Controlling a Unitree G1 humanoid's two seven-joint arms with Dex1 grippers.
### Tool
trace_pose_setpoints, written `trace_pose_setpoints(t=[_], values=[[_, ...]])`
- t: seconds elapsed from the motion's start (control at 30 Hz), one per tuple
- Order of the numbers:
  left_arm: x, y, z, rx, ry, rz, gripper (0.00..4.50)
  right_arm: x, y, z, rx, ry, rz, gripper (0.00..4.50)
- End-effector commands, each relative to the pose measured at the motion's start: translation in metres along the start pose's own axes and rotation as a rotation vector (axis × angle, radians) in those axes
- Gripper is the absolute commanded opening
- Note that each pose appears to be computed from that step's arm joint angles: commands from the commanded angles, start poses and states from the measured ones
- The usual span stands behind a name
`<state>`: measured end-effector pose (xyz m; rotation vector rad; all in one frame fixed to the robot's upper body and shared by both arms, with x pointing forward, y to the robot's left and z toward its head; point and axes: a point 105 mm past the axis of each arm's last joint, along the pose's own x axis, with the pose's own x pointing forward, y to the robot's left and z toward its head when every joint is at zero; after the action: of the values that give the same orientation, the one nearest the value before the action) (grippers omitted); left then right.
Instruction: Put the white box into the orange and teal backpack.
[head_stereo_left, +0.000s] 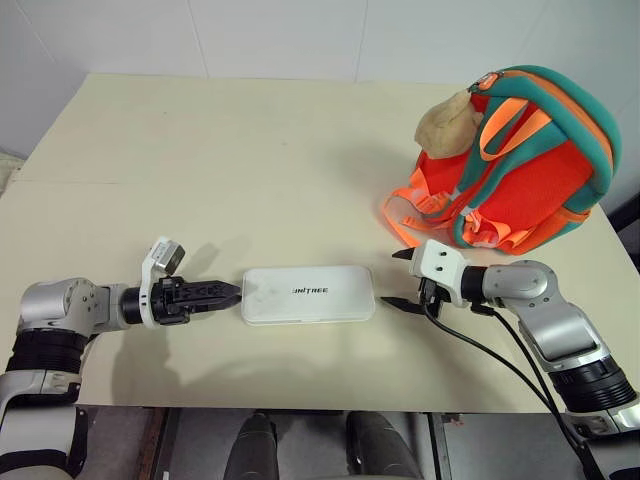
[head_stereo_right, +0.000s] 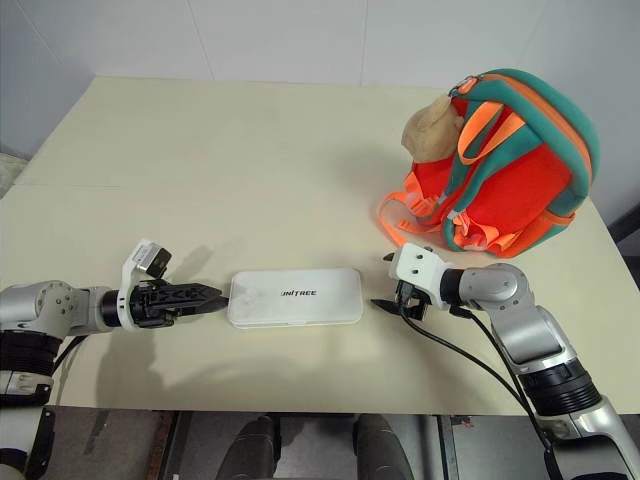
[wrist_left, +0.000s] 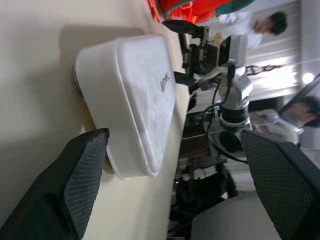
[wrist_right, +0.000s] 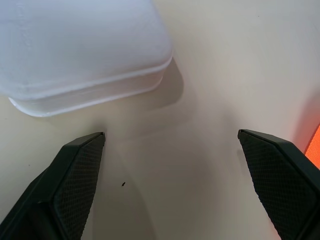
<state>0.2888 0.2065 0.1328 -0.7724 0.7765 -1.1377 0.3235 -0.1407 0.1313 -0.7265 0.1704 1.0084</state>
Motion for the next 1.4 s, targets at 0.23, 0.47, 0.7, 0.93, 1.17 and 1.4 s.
trace_pose_setpoints(t=[0.23,0.47,0.7,0.93,1.17,1.4], values=[[-0.007,-0.004,0.006,0.019,0.053,0.058,4.48,-0.001,-0.007,0.014,-0.041,-0.044,-0.022,4.50],[-0.002,-0.005,0.003,0.009,0.105,0.075,4.48,0.003,-0.005,0.017,-0.042,-0.062,-0.017,4.50],[0.005,0.001,0.004,0.000,0.107,0.085,4.48,0.007,0.000,0.020,-0.047,-0.075,0.003,4.50],[0.012,0.005,0.002,-0.008,0.107,0.057,4.48,0.010,0.004,0.023,-0.054,-0.088,0.019,4.50],[0.022,0.004,-0.001,-0.011,0.130,0.024,4.48,0.009,0.005,0.024,-0.055,-0.091,0.022,4.50],[0.027,0.006,0.008,0.004,0.106,0.013,4.48,0.008,0.006,0.023,-0.050,-0.091,0.018,4.50]])
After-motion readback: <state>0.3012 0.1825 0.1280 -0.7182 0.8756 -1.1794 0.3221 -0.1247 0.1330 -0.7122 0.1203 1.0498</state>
